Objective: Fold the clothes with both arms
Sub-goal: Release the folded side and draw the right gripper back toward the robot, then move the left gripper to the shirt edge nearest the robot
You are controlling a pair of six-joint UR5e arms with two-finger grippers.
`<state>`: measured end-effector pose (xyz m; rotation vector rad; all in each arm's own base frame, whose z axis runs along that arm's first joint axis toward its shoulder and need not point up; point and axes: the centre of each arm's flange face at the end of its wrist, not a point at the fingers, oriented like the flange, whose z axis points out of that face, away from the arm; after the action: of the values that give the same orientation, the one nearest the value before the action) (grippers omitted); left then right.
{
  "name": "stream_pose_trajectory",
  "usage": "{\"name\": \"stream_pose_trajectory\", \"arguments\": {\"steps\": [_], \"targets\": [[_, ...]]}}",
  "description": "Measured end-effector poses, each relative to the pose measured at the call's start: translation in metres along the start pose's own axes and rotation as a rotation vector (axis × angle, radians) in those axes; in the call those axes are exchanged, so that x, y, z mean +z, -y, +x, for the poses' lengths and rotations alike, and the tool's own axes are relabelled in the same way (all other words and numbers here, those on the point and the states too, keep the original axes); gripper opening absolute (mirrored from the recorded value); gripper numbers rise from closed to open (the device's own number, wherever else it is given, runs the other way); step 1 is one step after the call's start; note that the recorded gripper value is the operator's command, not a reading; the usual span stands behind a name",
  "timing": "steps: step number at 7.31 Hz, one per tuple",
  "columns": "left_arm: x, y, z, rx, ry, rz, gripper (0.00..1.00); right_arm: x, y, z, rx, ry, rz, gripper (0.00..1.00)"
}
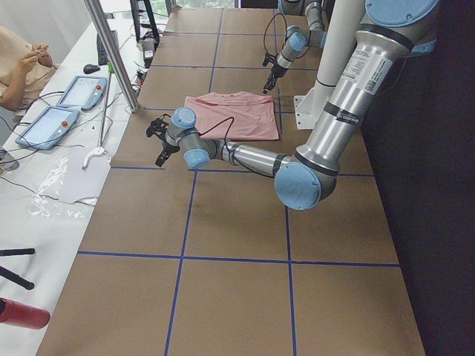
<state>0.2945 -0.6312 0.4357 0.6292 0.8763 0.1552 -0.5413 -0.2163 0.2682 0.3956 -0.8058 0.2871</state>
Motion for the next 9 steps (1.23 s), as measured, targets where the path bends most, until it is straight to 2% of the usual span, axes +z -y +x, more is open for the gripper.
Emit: {"name": "stream_pose_trajectory", "arguments": {"steps": [2,3,5,6,7,9], "targets": [[-0.011,-0.035,0.049,-0.086,-0.07,-0.013,1.0,-0.012,0.005,0.012,0.015,0.034,-0.004,1.0],[-0.018,-0.058,0.079,-0.148,-0.111,-0.028,1.0,-0.014,0.006,0.018,0.033,0.077,-0.007,1.0],[-0.039,-0.123,0.148,-0.283,-0.163,-0.073,1.0,-0.015,0.006,0.03,0.057,0.139,-0.011,1.0],[-0.051,-0.156,0.191,-0.359,-0.158,-0.113,0.89,-0.015,0.006,0.031,0.061,0.149,-0.013,1.0],[-0.058,-0.187,0.234,-0.443,-0.136,-0.154,0.67,-0.016,0.006,0.031,0.062,0.153,-0.014,1.0],[-0.058,-0.237,0.289,-0.58,-0.103,-0.204,0.6,-0.016,0.006,0.031,0.063,0.155,-0.015,1.0]]}}
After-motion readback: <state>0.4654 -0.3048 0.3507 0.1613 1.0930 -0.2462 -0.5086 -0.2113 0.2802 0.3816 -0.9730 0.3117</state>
